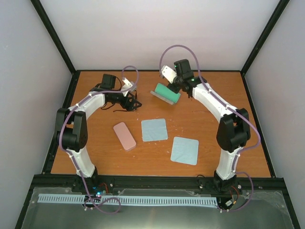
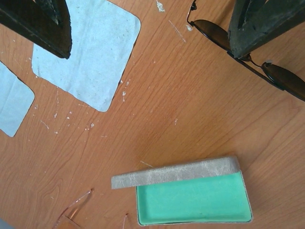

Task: Organize the sunglasses
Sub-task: Adjust the sunglasses case at the center of the board.

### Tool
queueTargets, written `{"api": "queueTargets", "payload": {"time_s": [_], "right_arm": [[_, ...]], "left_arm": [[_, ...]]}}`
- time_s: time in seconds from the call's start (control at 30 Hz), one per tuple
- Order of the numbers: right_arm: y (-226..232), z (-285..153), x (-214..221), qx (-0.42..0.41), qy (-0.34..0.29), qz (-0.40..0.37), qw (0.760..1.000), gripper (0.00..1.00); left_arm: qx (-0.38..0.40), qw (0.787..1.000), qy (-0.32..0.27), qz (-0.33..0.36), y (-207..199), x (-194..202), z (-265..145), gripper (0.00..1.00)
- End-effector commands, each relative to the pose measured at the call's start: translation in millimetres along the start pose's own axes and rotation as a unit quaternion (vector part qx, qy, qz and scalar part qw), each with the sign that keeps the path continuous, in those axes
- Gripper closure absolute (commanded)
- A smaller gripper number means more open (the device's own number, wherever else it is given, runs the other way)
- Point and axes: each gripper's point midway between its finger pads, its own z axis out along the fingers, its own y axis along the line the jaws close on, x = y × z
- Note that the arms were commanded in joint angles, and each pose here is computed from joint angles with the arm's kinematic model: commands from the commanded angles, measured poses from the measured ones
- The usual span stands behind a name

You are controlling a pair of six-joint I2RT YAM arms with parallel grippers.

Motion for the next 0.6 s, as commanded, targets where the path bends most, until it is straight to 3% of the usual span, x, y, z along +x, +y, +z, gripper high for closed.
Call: {"api": "queueTargets", "payload": {"time_s": [0.0,0.3,0.57], "right_arm": [[45.6,44.3,10.6,-0.054,0.016,0.054,0.997,0.97],[62.1,108.1,1.9,-0.05,0.031,0.125,0.99,0.97],[86.9,139.3,9.7,-0.088,0.056,0.132,0.986,0.97]], "left_arm": [[-0.008,1.0,-0.013,0.013,1.7,-8.6,-0.4,0.11],[-0.02,1.0,-0.009,0.008,0.1,-4.0,-4.4,0.08],[-0.02,1.0,-0.005,0.002,0.4,2.1,-2.8,0.08]]}}
